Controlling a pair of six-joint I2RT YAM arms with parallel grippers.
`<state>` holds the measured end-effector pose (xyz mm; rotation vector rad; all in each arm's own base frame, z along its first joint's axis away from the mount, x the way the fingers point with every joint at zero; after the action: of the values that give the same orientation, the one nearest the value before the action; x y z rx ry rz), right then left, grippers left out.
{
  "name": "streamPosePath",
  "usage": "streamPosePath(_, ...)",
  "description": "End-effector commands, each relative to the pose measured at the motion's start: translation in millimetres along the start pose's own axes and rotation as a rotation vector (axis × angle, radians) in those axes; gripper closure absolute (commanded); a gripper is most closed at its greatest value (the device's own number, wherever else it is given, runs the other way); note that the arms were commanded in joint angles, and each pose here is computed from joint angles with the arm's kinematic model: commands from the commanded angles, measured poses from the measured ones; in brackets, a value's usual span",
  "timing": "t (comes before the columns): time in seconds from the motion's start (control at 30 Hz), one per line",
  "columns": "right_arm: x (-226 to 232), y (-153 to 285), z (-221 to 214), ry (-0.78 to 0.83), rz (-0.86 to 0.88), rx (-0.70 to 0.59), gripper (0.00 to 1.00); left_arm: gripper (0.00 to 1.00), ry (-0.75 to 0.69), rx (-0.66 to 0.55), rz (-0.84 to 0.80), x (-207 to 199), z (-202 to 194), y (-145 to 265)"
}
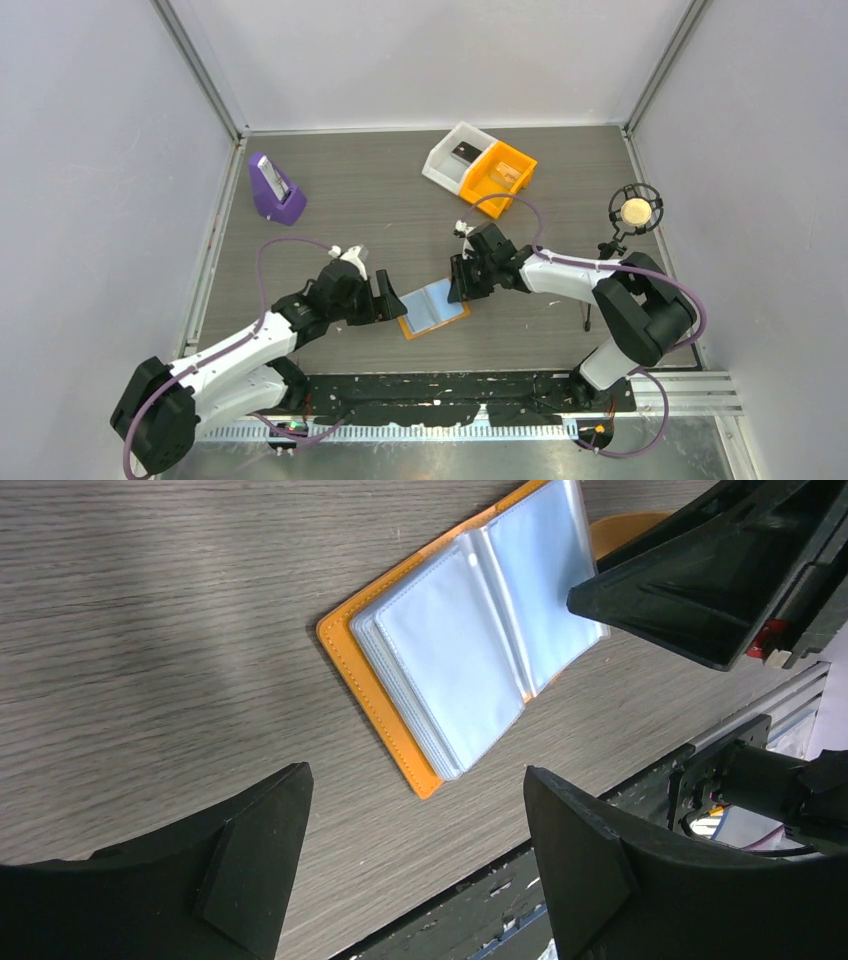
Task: Take the credit cards out of the card holder
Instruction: Remove the credit card from the card holder.
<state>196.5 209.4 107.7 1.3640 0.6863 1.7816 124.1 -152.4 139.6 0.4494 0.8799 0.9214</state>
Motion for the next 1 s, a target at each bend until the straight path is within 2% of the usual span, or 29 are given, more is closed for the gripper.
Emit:
streamPosePath(0.0, 5, 1, 0, 0.012, 0.06, -0.011, 0.65, 0.21, -0.001, -0.026, -0.063, -7, 6, -9)
streamPosePath(0.07, 8, 4, 2, 0.005, 0.076, -0.017, 0.66, 0.22, 0.0, -0.016, -0.062, -6, 5, -12)
streamPosePath(0.3, 24, 21, 7, -0.01, 0.163, -0.051, 0.86, 0.24, 0.0, -0.017, -0.069, -6, 4, -16)
streamPosePath(0.47, 29, 21, 3, -0.066, 0.223, -0.02, 0.9, 0.25, 0.003, -0.026, -0.07, -3, 1, -17)
streamPosePath(0.57, 27, 23, 3, -0.085, 0.21, -0.047, 0.91, 0.27, 0.001, -0.009, -0.065, -3, -1, -15)
streamPosePath(0.63, 25, 29, 7, -0.088, 0.163, -0.072, 0.83, 0.27, 0.003, -0.005, -0.053, -1, -3, -12)
streamPosePath(0.67, 30, 36, 15, -0.067, 0.16, -0.108, 0.74, 0.27, 0.006, -0.008, -0.047, -1, -4, -11)
streamPosePath(0.73, 35, 49, 23, -0.054, 0.114, -0.162, 0.65, 0.27, 0.006, -0.028, -0.036, 1, -4, -7)
streamPosePath(0.97, 74, 66, 21, 0.01, 0.115, -0.208, 0.56, 0.25, -0.019, -0.173, 0.073, 11, 0, 18)
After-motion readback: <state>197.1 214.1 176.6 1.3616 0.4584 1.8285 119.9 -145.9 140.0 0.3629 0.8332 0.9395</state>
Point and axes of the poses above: each gripper's point midway between its finger pads, its own y axis back along the fingers, its own x axis along the line the jaws close on, z = x × y, the point moved 10 cm from there along y, back along the fingers, and after that the axes turned 14 degrees about -y, right-handed, at the moved point
